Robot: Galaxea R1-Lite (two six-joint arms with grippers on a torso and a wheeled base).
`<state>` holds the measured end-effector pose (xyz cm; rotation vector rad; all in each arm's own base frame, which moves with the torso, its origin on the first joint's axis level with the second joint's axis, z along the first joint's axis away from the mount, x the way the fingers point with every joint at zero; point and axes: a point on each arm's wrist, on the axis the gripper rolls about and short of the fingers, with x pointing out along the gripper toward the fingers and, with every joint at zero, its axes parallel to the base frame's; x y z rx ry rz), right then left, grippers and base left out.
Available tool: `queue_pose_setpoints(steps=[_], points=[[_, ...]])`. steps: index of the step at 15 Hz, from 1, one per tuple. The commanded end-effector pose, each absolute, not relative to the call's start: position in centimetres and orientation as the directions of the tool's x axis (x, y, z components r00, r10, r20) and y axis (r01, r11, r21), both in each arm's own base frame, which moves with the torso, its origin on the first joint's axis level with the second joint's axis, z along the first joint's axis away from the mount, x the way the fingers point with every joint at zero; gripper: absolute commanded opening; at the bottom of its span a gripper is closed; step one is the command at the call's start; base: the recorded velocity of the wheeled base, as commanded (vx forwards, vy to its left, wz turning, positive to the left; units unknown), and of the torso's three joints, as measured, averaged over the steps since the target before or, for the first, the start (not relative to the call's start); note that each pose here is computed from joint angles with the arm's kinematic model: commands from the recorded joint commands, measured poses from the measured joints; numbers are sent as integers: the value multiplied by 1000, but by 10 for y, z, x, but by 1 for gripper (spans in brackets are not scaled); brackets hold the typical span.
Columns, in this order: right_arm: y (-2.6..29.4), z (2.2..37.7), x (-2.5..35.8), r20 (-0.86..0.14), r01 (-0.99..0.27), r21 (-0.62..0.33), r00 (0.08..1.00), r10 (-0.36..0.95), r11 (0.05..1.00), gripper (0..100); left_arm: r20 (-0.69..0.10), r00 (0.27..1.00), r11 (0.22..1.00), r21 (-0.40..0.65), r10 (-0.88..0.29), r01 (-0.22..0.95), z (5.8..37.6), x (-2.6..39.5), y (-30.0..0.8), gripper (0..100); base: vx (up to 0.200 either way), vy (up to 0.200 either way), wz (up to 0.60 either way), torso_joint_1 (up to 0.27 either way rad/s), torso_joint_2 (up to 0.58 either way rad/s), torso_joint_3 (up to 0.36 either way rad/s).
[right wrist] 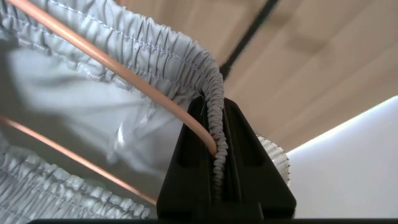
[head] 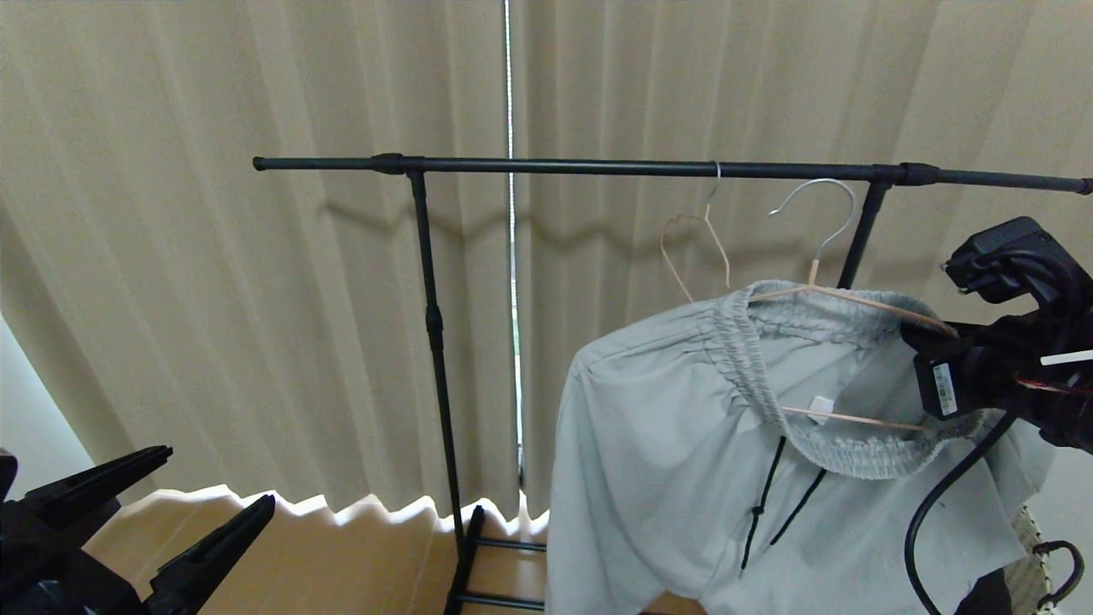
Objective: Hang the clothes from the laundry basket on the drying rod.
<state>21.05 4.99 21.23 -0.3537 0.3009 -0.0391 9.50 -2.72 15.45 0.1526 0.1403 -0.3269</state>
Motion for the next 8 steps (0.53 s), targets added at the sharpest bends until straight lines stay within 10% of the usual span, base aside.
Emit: queue_pose_setpoints(steps=[1,8], points=[[50,211,211,-287,-16,-348,954,-90,937,0,-162,937,936,125,-309,330,155,95,-27,100,0,200,0,-2,2,7],[51,211,212,-288,-18,-347,953,-89,938,0,-163,937,936,120,-309,329,155,95,-27,100,0,0,0,0,0,0]])
